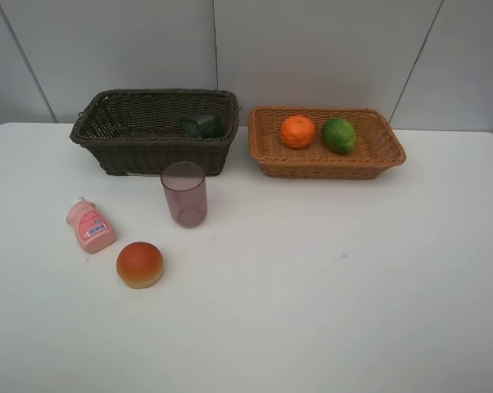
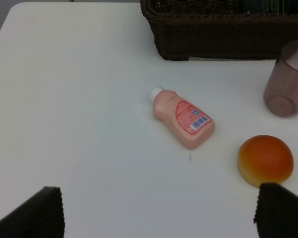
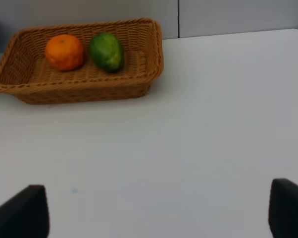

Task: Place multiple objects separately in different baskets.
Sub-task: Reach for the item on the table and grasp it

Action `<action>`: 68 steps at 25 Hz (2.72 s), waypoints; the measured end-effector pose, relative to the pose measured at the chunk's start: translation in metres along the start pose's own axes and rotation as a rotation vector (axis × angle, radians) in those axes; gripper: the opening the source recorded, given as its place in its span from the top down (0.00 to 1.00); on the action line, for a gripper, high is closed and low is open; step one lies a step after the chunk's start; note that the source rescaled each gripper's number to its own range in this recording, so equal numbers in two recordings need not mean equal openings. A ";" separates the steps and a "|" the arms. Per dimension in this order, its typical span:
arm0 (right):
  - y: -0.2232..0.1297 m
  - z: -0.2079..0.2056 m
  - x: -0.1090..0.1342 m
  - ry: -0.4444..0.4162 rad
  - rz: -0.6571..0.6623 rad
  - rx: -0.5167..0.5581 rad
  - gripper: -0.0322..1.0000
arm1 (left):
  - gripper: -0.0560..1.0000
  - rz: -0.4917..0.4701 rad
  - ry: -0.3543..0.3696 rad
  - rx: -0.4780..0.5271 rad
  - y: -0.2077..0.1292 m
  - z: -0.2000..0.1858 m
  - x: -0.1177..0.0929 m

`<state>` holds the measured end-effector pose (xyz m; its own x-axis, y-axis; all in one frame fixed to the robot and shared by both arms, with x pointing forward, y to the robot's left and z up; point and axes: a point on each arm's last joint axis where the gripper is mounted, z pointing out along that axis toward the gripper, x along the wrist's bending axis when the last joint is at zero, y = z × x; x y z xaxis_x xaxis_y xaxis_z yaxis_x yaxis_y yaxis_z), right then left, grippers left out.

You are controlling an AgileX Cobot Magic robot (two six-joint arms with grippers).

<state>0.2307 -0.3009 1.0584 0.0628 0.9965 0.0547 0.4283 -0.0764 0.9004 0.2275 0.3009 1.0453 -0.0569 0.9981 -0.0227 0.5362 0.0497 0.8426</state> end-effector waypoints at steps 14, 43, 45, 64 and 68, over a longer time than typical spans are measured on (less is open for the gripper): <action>0.000 0.000 0.000 0.000 0.002 0.000 0.05 | 0.00 0.000 0.000 0.000 0.000 0.000 0.000; 0.000 0.000 0.000 0.000 0.002 0.000 0.05 | 0.00 0.000 0.000 0.000 0.000 0.000 0.000; 0.000 0.000 0.000 0.000 0.002 0.000 0.05 | 0.00 0.000 0.000 0.000 0.000 0.000 0.000; 0.000 0.000 0.000 0.000 0.002 0.000 0.05 | 0.00 0.000 0.000 0.000 0.000 0.000 0.000; 0.000 0.000 0.000 0.001 0.002 0.000 0.05 | 0.00 0.000 0.000 0.000 0.000 0.000 0.000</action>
<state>0.2307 -0.3008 1.0584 0.0629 0.9964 0.0574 0.4282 -0.0789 0.9002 0.2275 0.3009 1.0453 -0.0569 0.9981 -0.0227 0.5362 0.0497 0.8426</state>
